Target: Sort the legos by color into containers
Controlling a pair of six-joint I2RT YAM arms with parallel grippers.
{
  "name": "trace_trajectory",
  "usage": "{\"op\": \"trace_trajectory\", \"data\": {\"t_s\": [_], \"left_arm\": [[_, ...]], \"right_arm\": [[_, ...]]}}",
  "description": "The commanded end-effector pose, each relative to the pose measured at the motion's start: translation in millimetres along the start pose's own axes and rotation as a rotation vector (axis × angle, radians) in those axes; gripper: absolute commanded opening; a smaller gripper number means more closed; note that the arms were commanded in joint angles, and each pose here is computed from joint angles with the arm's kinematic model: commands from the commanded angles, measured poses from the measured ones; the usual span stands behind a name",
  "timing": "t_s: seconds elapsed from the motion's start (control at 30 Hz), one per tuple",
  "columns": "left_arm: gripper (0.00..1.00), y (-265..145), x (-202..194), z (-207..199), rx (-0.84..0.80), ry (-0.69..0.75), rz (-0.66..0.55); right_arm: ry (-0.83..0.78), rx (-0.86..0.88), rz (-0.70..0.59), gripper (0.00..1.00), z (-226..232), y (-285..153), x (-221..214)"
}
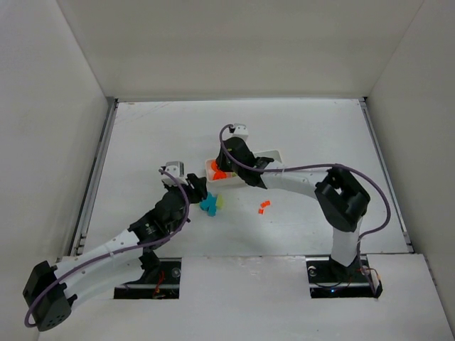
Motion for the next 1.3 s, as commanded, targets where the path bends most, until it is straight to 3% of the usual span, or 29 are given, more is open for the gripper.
{"op": "trace_trajectory", "data": {"t_s": [0.0,0.13,0.23,0.37,0.47,0.57,0.8,1.07,1.27], "left_arm": [[0.50,-3.3,-0.3,1.1,0.001,-0.006,-0.007],[0.50,-4.5,-4.6,-2.0,-0.013,0.002,0.005],[0.50,-3.6,-10.8,-8.4,-0.028,0.017,0.025],[0.50,-1.1,-16.5,-36.7,-0.102,0.058,0.070],[0.50,-0.1,-30.5,-72.7,-0.203,0.120,0.133],[0.53,-0.2,-54.3,-110.2,-0.295,0.204,0.206],[0.56,-1.5,-112.2,-172.5,-0.425,0.342,0.347],[0.52,11.8,-152.8,-193.0,-0.395,0.402,0.446],[0.42,17.2,-167.9,-195.2,-0.362,0.436,0.479]], "right_arm": [[0.011,0.076,-0.045,0.26,28.9,2.6,19.3],[0.022,0.072,-0.047,0.49,27.3,-0.7,19.0],[0.037,0.087,-0.073,0.55,28.2,-16.7,31.3],[0.065,0.060,-0.129,0.52,3.8,-40.6,51.7],[0.094,0.001,-0.185,0.40,-38.8,-65.9,60.0],[0.125,-0.058,-0.224,0.35,-84.5,-91.1,60.9],[0.196,-0.173,-0.262,0.42,-169.5,-126.9,46.5],[0.214,-0.196,-0.276,0.50,-190.4,-134.8,39.1],[0.217,-0.211,-0.275,0.51,-197.7,-134.4,33.7]]}}
Point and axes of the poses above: each gripper's point midway between its finger pads, its own y axis out along the fingers, its own z axis along the line the jaws close on, x = y × z, the point moved 1 cm from there along -y, back along the fingers, and after that the axes turned 3 degrees about y, right-handed, at the moved point
